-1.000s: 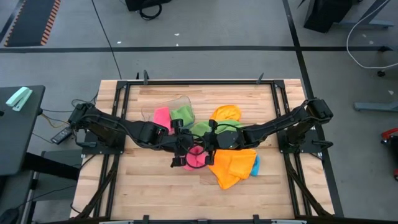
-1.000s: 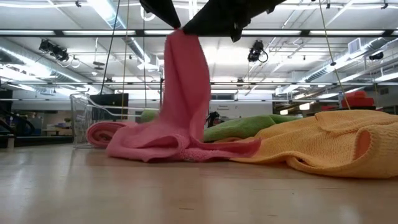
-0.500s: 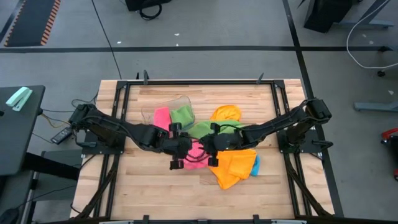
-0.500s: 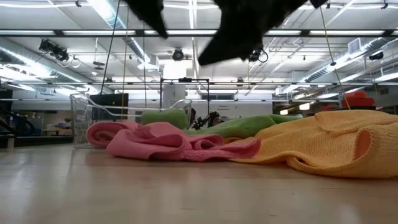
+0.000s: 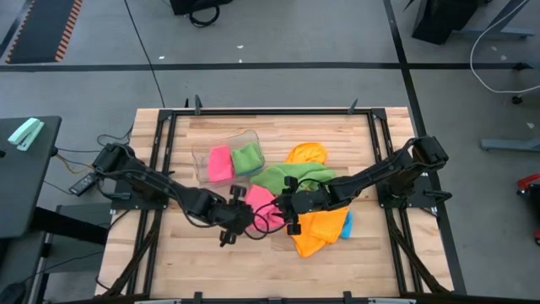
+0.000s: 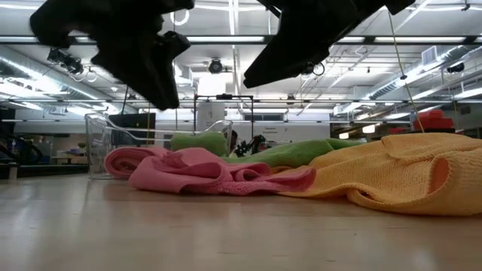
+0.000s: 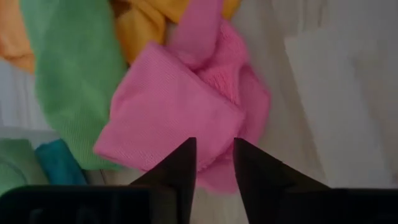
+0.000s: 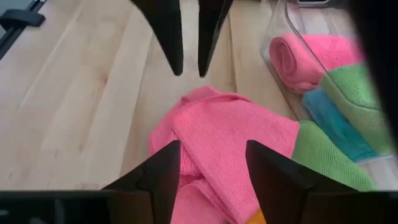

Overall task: Fold microfiber towels
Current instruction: Fold the pink microfiber towel

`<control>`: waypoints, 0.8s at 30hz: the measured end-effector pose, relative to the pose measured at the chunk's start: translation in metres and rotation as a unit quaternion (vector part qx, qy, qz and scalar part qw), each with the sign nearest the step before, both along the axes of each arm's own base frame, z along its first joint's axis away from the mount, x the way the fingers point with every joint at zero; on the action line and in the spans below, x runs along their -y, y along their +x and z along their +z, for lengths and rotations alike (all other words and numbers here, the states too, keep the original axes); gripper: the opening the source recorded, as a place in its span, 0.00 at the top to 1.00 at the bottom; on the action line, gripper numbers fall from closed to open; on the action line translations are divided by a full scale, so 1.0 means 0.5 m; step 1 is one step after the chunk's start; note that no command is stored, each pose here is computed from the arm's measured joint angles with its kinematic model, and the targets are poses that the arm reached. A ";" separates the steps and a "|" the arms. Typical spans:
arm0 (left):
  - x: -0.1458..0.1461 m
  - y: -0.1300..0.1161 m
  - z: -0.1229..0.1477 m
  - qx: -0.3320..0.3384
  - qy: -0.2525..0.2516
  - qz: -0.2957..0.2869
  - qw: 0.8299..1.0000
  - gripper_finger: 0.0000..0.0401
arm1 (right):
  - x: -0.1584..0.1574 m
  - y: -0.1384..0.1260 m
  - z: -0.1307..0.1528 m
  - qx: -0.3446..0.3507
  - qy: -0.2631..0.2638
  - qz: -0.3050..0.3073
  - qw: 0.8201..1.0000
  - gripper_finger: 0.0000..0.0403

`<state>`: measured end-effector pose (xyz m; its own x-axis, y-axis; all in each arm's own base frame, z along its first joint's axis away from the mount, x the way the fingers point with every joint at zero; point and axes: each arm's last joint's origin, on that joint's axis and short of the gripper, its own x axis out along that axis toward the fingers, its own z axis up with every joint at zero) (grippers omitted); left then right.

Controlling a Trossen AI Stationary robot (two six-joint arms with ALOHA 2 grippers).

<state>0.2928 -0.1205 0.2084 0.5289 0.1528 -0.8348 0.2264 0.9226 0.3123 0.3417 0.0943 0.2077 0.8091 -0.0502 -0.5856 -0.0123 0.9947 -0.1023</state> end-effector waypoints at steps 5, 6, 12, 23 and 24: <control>0.000 -0.012 -0.042 0.007 0.020 -0.045 0.999 0.64 | 0.000 0.000 0.000 0.000 0.008 -0.006 1.000 0.52; -0.001 -0.014 -0.049 0.006 0.023 -0.049 0.999 0.63 | 0.000 0.000 0.000 0.000 0.008 -0.006 1.000 0.52; -0.011 -0.013 -0.068 0.024 0.029 -0.065 0.997 0.62 | 0.000 0.000 0.000 0.001 0.017 -0.013 1.000 0.52; -0.023 -0.002 -0.105 -0.014 0.083 -0.140 0.987 0.72 | -0.001 0.001 0.001 0.006 0.029 -0.020 0.999 0.52; -0.023 -0.002 -0.110 -0.021 0.086 -0.143 0.986 0.72 | -0.001 0.000 0.001 0.005 0.031 -0.018 0.999 0.52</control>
